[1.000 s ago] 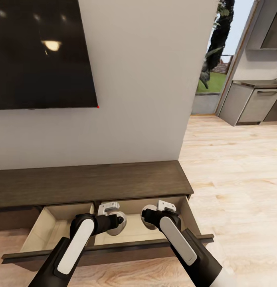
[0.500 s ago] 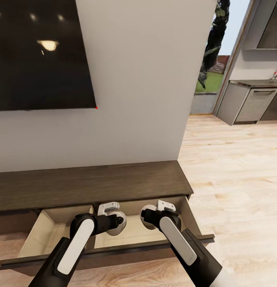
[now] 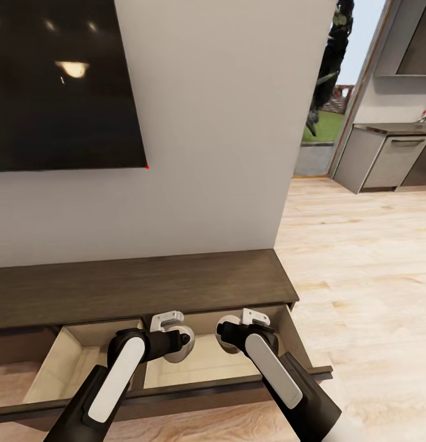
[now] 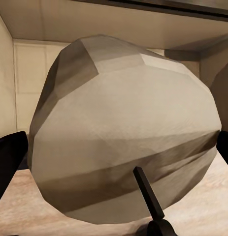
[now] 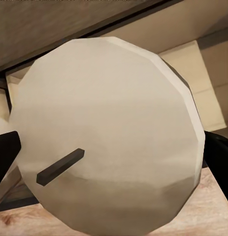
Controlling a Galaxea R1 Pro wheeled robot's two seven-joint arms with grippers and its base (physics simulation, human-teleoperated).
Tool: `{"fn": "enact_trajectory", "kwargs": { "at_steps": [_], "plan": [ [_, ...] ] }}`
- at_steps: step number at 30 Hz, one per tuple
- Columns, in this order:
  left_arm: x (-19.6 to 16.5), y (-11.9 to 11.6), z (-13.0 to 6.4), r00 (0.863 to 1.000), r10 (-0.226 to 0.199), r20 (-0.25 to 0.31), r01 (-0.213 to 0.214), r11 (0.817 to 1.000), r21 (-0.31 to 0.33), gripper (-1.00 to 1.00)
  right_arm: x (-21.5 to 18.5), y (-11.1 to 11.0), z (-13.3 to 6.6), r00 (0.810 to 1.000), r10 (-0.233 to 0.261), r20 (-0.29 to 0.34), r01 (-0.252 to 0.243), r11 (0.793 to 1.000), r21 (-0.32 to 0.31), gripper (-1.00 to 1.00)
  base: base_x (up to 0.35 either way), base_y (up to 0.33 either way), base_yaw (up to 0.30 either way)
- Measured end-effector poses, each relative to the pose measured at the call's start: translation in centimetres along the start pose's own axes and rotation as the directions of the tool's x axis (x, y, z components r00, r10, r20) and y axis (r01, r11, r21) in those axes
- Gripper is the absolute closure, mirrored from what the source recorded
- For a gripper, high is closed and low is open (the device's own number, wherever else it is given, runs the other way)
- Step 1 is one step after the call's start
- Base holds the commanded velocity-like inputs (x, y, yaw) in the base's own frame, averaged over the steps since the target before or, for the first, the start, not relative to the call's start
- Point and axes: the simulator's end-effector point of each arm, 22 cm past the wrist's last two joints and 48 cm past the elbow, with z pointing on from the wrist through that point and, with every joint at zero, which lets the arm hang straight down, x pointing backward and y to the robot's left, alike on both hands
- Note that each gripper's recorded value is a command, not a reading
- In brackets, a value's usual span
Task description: Place each of the two pumpkins and all three candles from the living room inside a cabinet in the living room (use any cabinet), then make sure every cabinet is closed, and position the cauldron so it is next to a table in the living room.
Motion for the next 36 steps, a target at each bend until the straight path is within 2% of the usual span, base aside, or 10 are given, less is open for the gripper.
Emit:
{"fn": "enact_trajectory", "kwargs": {
  "at_steps": [6,16,22,28,32,36],
  "plan": [
    [0.0,-0.1,0.0,1.000,0.001,0.000,-0.001,1.000,0.001,1.00,0.0,0.0,0.0,1.000,0.000,0.000,0.000,1.000,-0.001,1.00,0.000,0.000,0.000],
    [1.0,0.3,1.6,1.000,0.008,0.002,-0.008,1.000,-0.002,1.00,1.0,-0.5,1.5,1.000,0.000,-0.001,0.000,1.000,-0.003,1.00,0.000,0.000,0.000],
    [1.6,0.8,3.0,1.000,-0.016,0.016,0.016,1.000,-0.006,1.00,1.7,-0.8,2.4,1.000,0.000,-0.001,0.000,1.000,-0.002,1.00,0.000,0.000,0.000],
    [2.2,1.0,4.1,1.000,-0.020,0.019,0.020,1.000,-0.007,1.00,2.3,-1.1,3.3,1.000,0.000,0.000,0.000,1.000,-0.003,1.00,0.000,0.000,0.000],
    [1.9,1.3,4.7,0.998,-0.041,0.053,0.042,0.999,-0.008,1.00,2.8,-1.2,3.9,1.000,0.000,0.000,0.000,1.000,-0.006,1.00,0.000,0.000,0.000],
    [2.1,1.5,5.4,0.997,-0.048,0.064,0.048,0.999,-0.006,1.00,3.2,-1.3,4.5,1.000,0.000,0.000,0.000,1.000,-0.008,1.00,0.000,0.000,0.000]
  ]
}}
